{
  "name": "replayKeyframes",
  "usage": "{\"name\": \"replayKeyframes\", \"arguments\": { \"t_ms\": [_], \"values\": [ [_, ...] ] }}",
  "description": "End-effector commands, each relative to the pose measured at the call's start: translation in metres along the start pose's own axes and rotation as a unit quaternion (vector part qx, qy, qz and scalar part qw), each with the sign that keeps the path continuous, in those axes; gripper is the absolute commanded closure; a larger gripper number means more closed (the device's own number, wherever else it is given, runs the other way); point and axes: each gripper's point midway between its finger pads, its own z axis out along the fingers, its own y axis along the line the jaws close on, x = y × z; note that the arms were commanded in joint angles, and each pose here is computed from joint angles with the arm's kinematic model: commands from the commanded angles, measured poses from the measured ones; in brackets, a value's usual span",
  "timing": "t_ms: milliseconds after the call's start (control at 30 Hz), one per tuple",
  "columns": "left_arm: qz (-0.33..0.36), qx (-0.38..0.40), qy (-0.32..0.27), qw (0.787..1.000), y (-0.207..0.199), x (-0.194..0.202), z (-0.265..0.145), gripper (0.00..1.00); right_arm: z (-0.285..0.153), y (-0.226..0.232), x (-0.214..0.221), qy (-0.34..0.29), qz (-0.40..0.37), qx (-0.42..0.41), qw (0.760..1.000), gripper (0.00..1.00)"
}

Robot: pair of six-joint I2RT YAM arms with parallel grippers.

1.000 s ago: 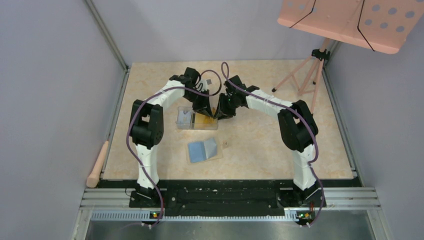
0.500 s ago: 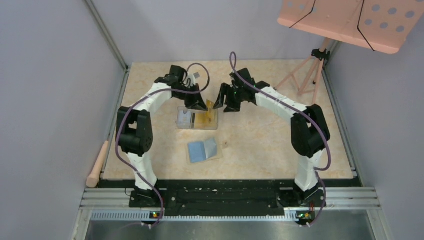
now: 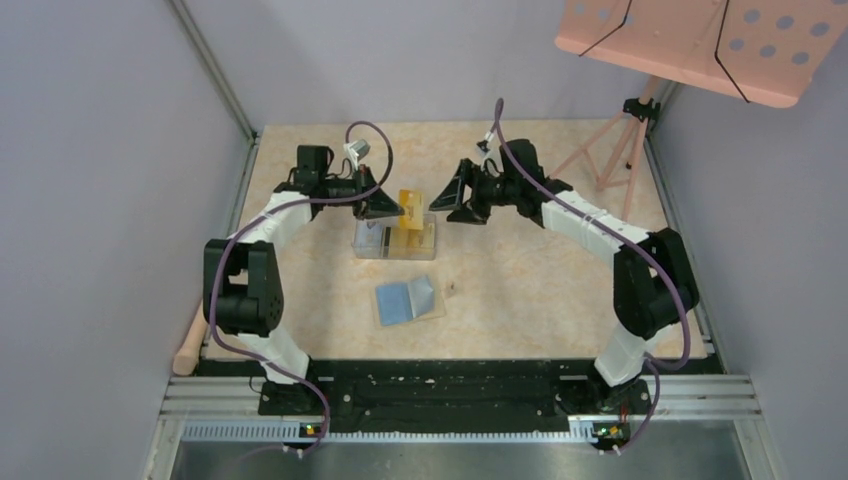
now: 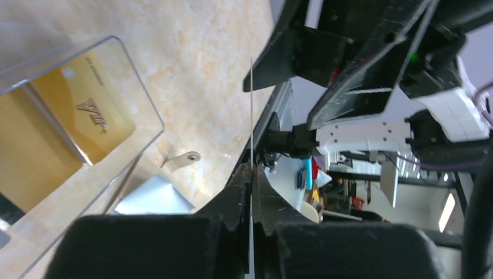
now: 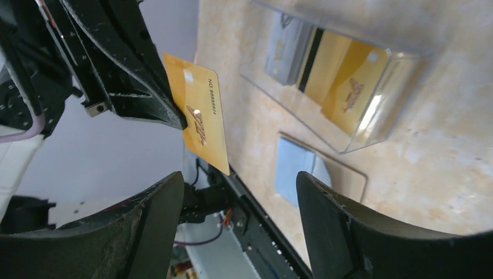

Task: Put the credit cards into the card holder
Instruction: Pick up the credit card from the storage box.

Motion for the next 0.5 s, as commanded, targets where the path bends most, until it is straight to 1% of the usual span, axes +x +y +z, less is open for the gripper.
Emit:
{"name": "replayKeyframes", "arguments": {
  "t_ms": [0, 67, 233, 333, 367, 433, 467],
  "values": [
    [0.082, 0.085, 0.013, 0.993, -0.051, 0.008, -0.013, 1.0, -0.005, 0.051, 0.001, 0.007, -0.014, -0.136, 0.991, 0.31],
    [0.087, 0.091, 0.011, 0.992, -0.056, 0.011, -0.015, 1.0, -0.001, 0.056, 0.005, 0.015, -0.017, -0.15, 0.988, 0.35],
    [0.075, 0.096, 0.014, 0.992, -0.053, 0.018, -0.015, 1.0, 0.008, 0.076, 0.015, 0.039, -0.016, -0.208, 0.977, 0.5],
    [0.072, 0.094, 0.014, 0.993, -0.051, 0.022, -0.015, 1.0, 0.014, 0.083, 0.019, 0.047, -0.014, -0.218, 0.975, 0.54],
    [0.071, 0.092, 0.014, 0.993, -0.05, 0.022, -0.015, 1.0, 0.016, 0.083, 0.021, 0.05, -0.013, -0.218, 0.975, 0.57],
    [0.07, 0.09, 0.012, 0.993, -0.05, 0.023, -0.015, 1.0, 0.019, 0.085, 0.023, 0.053, -0.014, -0.22, 0.974, 0.7],
    [0.069, 0.09, 0.013, 0.993, -0.049, 0.024, -0.015, 1.0, 0.019, 0.086, 0.023, 0.052, -0.014, -0.221, 0.974, 0.78]
  ]
}}
